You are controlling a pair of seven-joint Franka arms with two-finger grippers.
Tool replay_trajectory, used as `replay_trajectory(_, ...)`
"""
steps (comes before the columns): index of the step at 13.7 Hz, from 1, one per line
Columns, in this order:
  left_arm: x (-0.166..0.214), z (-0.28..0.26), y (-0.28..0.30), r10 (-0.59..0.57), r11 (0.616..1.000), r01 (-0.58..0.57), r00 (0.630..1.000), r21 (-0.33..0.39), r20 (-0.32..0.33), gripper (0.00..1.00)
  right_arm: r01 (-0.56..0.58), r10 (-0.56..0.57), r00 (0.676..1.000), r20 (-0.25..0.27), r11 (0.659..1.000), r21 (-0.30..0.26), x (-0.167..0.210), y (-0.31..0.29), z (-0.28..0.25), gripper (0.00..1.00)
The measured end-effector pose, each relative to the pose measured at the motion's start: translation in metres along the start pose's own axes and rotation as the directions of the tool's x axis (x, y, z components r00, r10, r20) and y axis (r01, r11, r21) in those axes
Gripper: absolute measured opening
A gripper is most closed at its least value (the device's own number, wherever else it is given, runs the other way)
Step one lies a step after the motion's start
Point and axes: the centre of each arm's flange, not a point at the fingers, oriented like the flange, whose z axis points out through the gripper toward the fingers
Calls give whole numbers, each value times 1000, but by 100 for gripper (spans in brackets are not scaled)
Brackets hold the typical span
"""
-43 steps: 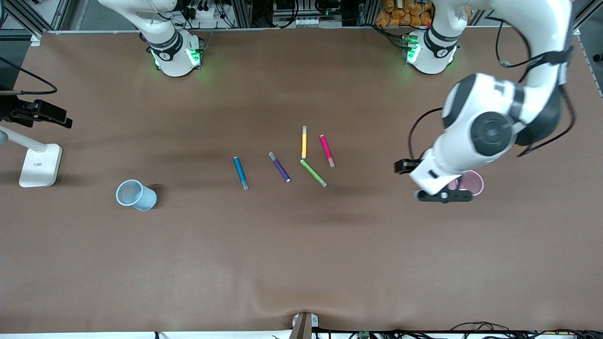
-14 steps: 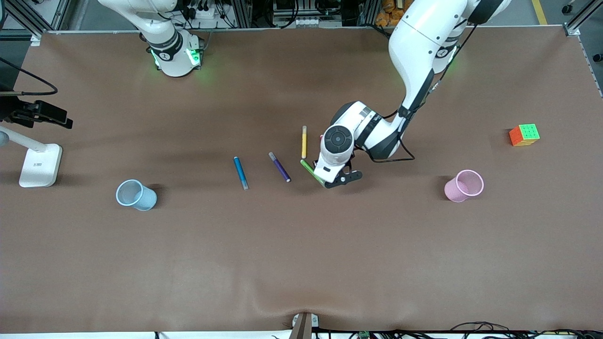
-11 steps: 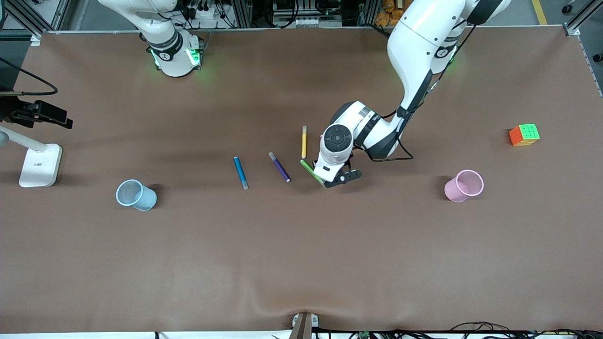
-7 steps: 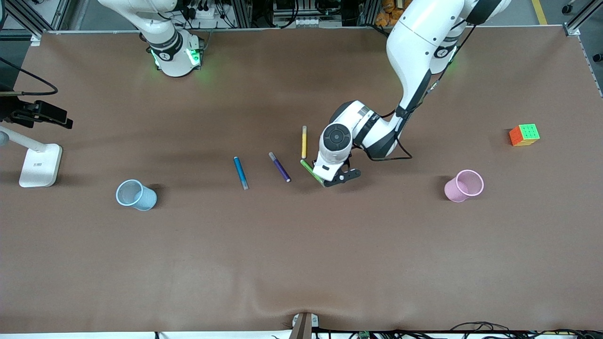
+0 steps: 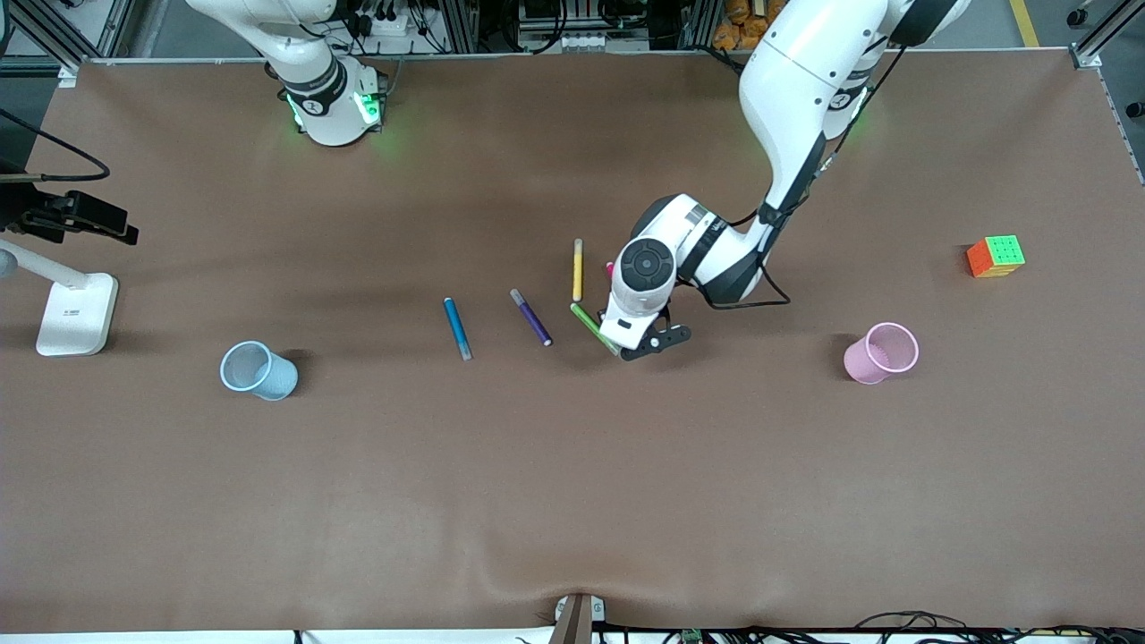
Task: Place pink and blue markers in matching cups
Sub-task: 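Carry the pink marker to the pink cup while the right gripper reaches out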
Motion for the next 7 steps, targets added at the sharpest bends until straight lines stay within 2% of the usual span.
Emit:
replay_trajectory(3, 23, -34, -16, -29, 1000, 29, 1000, -3, -11, 17, 0, 0, 1000, -3, 1000, 0, 0, 0, 0, 100)
replay_trajectory(7, 85, -90, -75, 35, 999, -35, 999, 1, -5, 17, 0, 0, 1000, -5, 1000, 0, 1, 0, 0, 100)
